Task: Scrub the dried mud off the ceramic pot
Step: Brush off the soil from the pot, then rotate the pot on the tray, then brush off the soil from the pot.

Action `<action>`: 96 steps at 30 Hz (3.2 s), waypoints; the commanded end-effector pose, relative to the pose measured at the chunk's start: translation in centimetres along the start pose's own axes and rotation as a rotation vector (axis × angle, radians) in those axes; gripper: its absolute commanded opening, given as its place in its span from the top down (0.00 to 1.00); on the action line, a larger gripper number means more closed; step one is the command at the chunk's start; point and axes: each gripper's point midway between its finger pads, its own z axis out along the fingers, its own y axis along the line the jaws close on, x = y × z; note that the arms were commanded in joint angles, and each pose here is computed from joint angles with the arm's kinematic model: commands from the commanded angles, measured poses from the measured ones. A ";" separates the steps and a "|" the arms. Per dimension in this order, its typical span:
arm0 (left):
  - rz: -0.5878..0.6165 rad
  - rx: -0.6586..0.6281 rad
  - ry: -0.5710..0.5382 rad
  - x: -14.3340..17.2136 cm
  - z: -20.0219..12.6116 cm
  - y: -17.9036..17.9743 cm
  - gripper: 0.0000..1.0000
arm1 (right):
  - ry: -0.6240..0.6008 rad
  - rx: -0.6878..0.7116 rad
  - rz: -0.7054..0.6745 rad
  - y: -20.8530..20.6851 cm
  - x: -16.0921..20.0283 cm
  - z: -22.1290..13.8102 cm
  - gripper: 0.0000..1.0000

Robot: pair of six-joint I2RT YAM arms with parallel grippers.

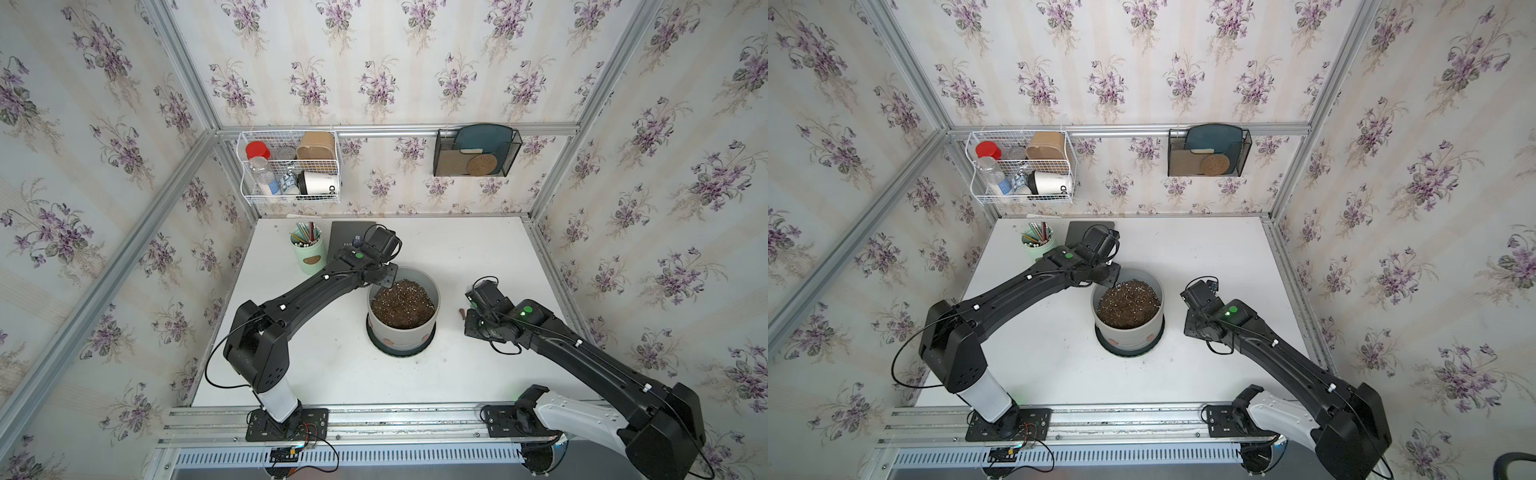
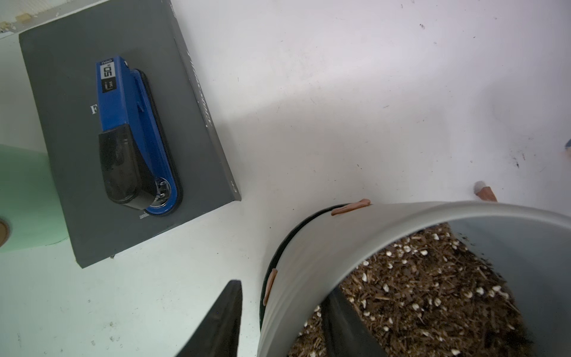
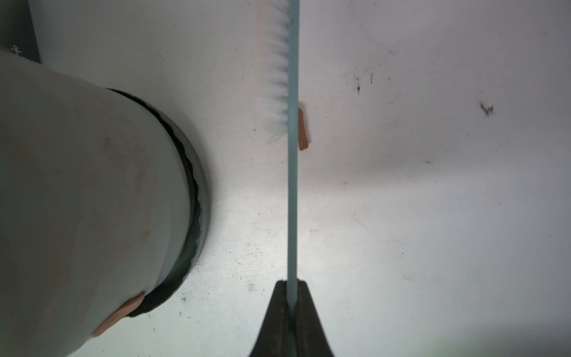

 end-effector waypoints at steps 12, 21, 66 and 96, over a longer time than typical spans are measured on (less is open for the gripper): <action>0.050 -0.082 -0.027 -1.8 0.3 1.3 0.75 | -0.029 -0.201 0.007 3.0 0.5 -1.4 1.00; -0.114 -0.061 0.098 3.4 -3.1 2.0 0.91 | -0.020 -0.272 0.057 3.4 1.8 0.1 1.00; -0.068 0.072 0.093 2.3 -1.0 0.4 1.00 | 0.086 -0.393 0.017 5.7 5.3 4.6 1.00; -0.145 0.019 0.119 3.3 -1.9 1.3 1.00 | -0.048 -0.466 0.012 5.1 3.5 -0.1 1.00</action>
